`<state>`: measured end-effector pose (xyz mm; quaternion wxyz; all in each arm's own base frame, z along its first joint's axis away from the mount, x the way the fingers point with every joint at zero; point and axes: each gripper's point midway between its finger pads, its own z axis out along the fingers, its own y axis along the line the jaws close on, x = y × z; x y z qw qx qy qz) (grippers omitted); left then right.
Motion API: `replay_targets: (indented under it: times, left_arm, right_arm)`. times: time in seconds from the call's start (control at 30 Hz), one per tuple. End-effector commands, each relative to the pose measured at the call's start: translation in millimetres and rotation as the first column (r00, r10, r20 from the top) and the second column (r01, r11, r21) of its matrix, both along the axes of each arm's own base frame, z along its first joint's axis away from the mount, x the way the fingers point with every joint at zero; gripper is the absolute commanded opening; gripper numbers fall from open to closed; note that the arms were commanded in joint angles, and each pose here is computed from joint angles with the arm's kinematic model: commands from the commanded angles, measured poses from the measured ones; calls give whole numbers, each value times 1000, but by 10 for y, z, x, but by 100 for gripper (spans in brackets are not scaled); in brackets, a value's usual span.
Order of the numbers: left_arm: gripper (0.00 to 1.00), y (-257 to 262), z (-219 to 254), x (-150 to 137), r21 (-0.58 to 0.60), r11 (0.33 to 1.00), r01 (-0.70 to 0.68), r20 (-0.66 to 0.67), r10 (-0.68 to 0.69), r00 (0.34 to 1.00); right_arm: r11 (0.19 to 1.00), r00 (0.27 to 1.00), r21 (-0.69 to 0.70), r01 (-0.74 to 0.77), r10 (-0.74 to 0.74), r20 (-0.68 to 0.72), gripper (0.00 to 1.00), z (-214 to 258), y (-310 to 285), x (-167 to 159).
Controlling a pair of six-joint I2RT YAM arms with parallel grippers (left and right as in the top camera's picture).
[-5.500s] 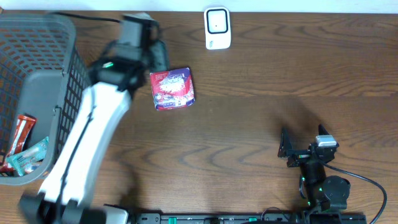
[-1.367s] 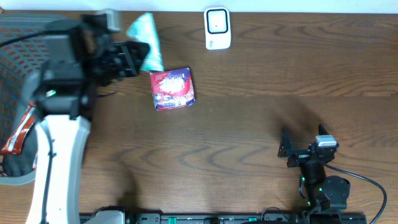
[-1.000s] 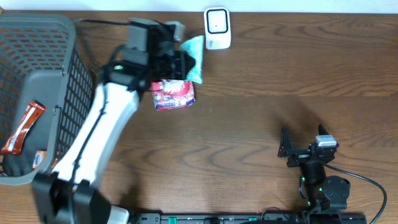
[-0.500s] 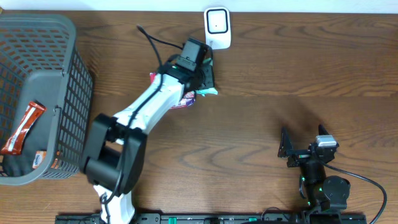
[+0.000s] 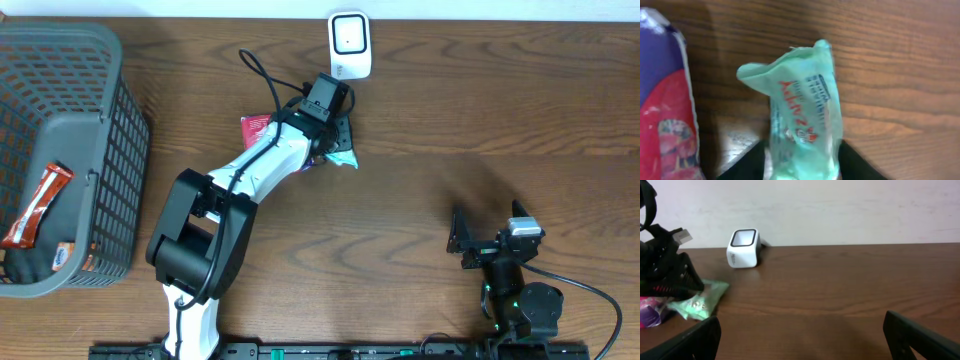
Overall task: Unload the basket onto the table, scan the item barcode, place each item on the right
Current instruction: 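Carry the green wipes pack to the scanner and set it down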
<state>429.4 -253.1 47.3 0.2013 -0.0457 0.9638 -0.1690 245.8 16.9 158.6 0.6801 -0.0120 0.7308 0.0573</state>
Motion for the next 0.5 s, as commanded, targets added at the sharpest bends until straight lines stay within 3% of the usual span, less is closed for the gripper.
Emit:
replay_targets:
  times: [0.0, 0.17, 0.37, 0.47]
  left_arm:
    - [55, 10, 130, 32, 1, 1000, 21, 34, -21, 999]
    - [65, 53, 850, 83, -13, 996, 88, 197, -84, 977]
    - [74, 338, 1951, 6, 17, 990, 138, 440, -131, 888]
    - [74, 747, 2399, -73, 47, 998, 30, 519, -50, 853]
  right_arm:
    - [1000, 1000, 6, -14, 14, 0, 99, -1, 30, -5]
    - [1000, 1000, 6, -14, 14, 0, 99, -1, 30, -5]
    - [1000, 1000, 6, -14, 14, 0, 99, -1, 30, -5]
    - [1000, 1000, 6, -14, 14, 0, 99, -1, 30, -5]
